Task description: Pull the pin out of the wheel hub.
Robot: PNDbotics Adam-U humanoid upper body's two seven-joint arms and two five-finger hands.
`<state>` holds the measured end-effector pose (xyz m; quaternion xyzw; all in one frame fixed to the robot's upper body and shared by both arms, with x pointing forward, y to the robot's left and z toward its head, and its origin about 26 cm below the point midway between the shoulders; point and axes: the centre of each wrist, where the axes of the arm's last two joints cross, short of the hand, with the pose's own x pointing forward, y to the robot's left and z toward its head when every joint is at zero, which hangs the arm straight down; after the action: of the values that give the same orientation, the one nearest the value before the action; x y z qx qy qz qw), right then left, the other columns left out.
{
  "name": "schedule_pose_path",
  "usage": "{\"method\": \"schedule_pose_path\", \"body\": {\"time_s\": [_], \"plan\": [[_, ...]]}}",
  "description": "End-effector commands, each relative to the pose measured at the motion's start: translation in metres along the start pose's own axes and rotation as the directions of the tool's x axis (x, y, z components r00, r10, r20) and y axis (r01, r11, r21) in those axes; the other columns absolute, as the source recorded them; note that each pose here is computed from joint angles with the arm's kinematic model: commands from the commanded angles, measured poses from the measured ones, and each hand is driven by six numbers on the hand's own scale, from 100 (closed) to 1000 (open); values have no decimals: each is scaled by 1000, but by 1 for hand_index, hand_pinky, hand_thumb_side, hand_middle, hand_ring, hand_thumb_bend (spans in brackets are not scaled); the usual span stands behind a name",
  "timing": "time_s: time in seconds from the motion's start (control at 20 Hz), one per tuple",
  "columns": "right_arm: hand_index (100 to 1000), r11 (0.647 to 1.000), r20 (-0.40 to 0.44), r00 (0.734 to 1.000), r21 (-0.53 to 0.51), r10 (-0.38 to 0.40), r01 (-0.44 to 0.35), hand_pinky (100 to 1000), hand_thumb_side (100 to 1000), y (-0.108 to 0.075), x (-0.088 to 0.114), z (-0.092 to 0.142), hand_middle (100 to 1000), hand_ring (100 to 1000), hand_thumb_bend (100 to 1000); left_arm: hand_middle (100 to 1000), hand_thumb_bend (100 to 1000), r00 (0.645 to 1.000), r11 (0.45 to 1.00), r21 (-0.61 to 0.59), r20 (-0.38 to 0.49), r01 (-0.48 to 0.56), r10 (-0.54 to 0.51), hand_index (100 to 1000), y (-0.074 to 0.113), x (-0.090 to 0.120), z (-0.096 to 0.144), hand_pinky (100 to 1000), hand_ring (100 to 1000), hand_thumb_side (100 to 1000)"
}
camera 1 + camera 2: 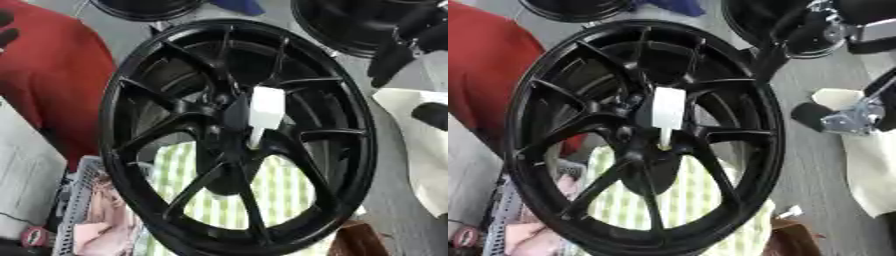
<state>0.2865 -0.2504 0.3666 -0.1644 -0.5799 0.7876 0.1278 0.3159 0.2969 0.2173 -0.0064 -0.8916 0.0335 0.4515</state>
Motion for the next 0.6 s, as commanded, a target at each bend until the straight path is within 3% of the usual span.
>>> {"method": "schedule_pose_path", "body": {"time_s": [0.05,0.25,0.6], "plan": [[784,1000,-10,1000,-20,9,-10,791,359,-7,6,-7,735,770,162,594,151,1000,1000,-17,25,15,-15,771,1,8,-4,849,777,530],[788,998,18,1000,-63,1,0,788,352,-14,12,-20,735,769,228,594,151,1000,1000,-14,21,15,-15,771,2,7,-3,849,777,531],[811,997,-15,999,-69,-34,33,787,388,-19,21,-38,744,779,328,593,152,1000,1000,-6,16,15,-15,771,3,6,-3,849,777,531]]}}
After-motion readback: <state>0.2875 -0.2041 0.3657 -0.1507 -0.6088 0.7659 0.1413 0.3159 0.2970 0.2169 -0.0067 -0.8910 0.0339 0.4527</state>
